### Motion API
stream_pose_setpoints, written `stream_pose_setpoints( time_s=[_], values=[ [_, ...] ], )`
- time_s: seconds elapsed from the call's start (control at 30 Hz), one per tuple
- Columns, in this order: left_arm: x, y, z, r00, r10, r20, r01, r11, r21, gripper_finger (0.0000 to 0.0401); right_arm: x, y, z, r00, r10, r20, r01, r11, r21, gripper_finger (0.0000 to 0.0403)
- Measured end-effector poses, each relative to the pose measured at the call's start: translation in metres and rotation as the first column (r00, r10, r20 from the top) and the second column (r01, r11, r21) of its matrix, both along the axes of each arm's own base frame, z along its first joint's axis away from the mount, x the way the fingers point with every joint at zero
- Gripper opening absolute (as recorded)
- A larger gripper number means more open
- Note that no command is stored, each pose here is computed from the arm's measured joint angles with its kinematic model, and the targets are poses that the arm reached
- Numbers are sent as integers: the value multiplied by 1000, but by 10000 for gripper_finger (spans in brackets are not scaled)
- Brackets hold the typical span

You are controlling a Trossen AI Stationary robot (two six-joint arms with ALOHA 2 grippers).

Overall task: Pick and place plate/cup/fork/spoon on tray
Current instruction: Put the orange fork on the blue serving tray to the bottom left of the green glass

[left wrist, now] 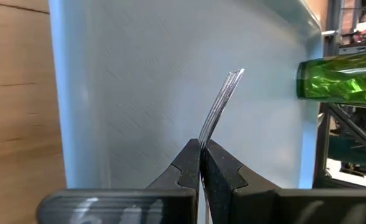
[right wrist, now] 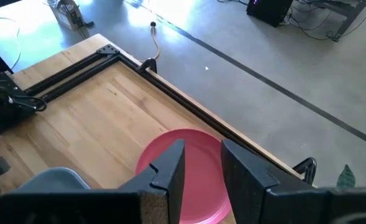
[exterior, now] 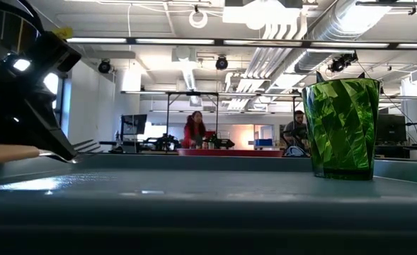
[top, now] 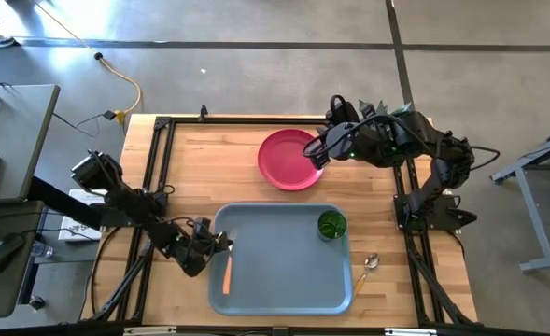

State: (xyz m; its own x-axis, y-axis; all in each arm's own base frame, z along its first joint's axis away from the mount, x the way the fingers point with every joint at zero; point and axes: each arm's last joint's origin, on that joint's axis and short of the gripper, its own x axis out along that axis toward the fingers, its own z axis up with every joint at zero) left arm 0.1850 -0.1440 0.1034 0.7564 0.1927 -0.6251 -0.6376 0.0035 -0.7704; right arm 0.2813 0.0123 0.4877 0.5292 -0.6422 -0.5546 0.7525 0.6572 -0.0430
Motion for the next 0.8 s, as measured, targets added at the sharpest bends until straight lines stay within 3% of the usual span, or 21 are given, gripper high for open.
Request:
stream_pose_setpoints(
  time_s=[0.8],
  values=[
    [2,3,-3,996,-27,-81,19,995,-99,7,0,0,0,1000,2,0,-2,1000,-2,94]
  ],
)
